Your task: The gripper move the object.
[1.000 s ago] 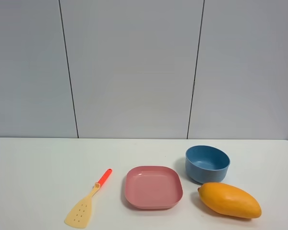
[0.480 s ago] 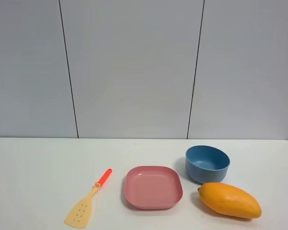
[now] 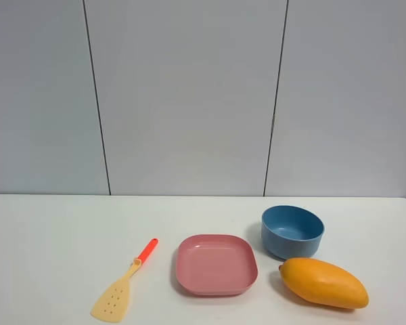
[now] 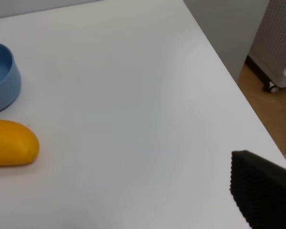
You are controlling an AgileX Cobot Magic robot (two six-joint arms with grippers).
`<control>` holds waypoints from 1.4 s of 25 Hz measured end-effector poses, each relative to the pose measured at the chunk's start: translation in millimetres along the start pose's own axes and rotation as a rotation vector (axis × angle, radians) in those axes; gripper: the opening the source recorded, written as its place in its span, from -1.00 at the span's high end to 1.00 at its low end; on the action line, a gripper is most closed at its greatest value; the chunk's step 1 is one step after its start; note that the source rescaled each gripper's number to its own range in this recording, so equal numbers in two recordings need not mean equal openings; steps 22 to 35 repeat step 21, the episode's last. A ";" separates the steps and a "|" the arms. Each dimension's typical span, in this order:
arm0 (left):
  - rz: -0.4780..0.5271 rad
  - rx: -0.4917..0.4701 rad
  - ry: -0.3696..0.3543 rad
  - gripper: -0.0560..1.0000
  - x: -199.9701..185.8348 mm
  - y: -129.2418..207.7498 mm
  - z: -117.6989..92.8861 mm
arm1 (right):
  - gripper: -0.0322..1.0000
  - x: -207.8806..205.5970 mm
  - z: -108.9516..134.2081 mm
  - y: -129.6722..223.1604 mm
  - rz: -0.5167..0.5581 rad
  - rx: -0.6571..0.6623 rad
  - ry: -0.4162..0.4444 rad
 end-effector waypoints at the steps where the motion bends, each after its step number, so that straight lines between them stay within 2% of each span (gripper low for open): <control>1: 0.000 -0.002 -0.003 0.05 0.0 0.0 0.6 | -1.00 0.0 0.0 0.0 0.000 0.000 0.000; 9: 0.000 -0.005 -0.008 -0.06 0.0 -0.1 1.5 | -1.00 0.0 0.0 0.0 0.000 0.000 0.000; 35: 0.000 -0.005 -0.008 -0.06 0.0 -0.1 1.5 | -1.00 0.0 0.0 0.0 0.000 0.000 0.000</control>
Point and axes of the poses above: a point on each arm's last joint axis where the gripper is mounted, x pointing out along that axis toward the gripper, z along the wrist's bending axis when the last joint is at zero, y = z × x, the point moved 10 cm from there along x, pointing out along that axis toward the gripper, and after that the axes turned 4 degrees about -x, right-handed, at the moved point
